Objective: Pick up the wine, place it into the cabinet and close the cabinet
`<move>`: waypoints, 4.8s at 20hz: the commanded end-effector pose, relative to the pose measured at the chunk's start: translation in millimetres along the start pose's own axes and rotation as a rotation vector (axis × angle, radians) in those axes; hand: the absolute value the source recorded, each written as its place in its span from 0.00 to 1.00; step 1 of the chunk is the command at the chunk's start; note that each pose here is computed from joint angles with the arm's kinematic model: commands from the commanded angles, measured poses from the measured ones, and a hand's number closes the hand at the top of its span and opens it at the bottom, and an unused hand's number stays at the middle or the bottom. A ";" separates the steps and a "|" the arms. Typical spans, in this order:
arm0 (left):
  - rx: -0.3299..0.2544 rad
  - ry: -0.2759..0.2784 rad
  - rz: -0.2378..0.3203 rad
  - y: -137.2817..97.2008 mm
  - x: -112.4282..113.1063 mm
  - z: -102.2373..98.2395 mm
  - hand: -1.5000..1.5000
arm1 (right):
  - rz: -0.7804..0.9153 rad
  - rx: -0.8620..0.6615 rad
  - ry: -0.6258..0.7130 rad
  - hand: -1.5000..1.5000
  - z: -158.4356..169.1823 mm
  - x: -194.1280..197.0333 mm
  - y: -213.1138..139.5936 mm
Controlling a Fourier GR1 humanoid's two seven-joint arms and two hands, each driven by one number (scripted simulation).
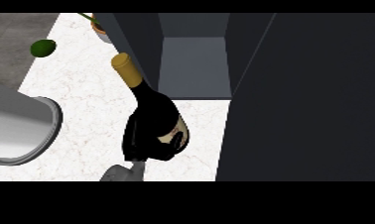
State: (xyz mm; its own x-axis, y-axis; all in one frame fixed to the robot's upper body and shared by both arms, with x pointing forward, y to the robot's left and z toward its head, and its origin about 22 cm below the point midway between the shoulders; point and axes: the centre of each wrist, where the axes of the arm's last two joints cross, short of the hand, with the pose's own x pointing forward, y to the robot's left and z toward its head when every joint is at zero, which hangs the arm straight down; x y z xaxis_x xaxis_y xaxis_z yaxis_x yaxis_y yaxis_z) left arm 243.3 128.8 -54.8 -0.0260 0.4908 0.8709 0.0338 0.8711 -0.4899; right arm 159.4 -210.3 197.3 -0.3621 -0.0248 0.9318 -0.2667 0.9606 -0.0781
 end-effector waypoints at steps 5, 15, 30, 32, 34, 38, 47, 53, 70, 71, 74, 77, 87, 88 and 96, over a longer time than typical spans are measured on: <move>0.055 0.004 -0.024 8.4 -28.3 -10.1 1.00 | -0.030 0.010 -0.017 0.00 10.3 11.0 1.8; 0.033 -0.064 -0.032 0.8 -34.7 -61.2 1.00 | -0.048 0.037 0.004 0.00 -1.4 -14.7 4.2; 0.115 -0.066 -0.039 -13.4 -20.6 -105.4 1.00 | -0.038 0.040 -0.036 0.00 -7.0 -5.2 -18.1; 0.091 -0.085 -0.044 -33.0 -16.6 -105.2 1.00 | -0.021 0.040 -0.012 0.00 0.3 2.3 -5.5; 0.089 -0.076 -0.033 -32.4 -3.0 -122.6 1.00 | -0.024 0.018 -0.005 0.00 -0.2 -11.7 -6.6; 0.107 -0.088 -0.058 -49.5 12.9 -143.6 1.00 | -0.036 0.029 -0.004 0.00 -14.5 -9.2 -9.5; 0.122 -0.045 -0.098 -65.3 30.7 -166.5 1.00 | -0.054 0.060 -0.016 0.00 -12.0 -28.0 -7.3; 0.142 -0.001 -0.138 -65.8 31.4 -168.6 1.00 | -0.039 0.050 -0.035 0.00 -17.3 -23.4 -10.1; 0.154 -0.008 -0.110 -52.6 13.1 -152.0 1.00 | -0.063 0.111 -0.031 0.00 -24.6 -26.8 -0.3; 0.137 -0.020 -0.109 -48.5 9.5 -148.7 1.00 | -0.077 0.110 -0.048 0.00 -20.4 -30.5 3.8; 0.135 -0.015 -0.115 -58.1 14.0 -152.7 1.00 | -0.079 0.113 -0.044 0.00 -24.3 -32.4 8.9; 0.162 0.003 -0.087 -69.4 13.0 -148.1 1.00 | -0.063 0.134 -0.048 0.00 -17.6 -35.7 2.9; 0.241 -0.074 -0.013 -84.7 21.4 -153.7 0.00 | -0.062 0.138 -0.020 0.00 -24.6 -28.5 4.8; 0.267 -0.065 -0.030 -81.7 18.5 -151.5 0.00 | -0.069 0.148 -0.037 0.00 -16.9 -23.0 6.6; 0.264 -0.063 -0.107 -79.9 16.9 -153.7 0.00 | -0.058 0.120 -0.062 0.00 -19.1 -28.6 -2.3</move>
State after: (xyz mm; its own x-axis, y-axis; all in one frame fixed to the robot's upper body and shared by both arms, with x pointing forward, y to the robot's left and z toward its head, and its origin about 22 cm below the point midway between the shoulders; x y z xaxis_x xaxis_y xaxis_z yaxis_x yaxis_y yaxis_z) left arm 390.2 64.0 3.6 -0.0800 0.4254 0.9015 -0.2267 0.8729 -0.4321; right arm 188.3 -203.1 179.5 -0.3843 -0.1042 0.9173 -0.3997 0.9144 -0.0636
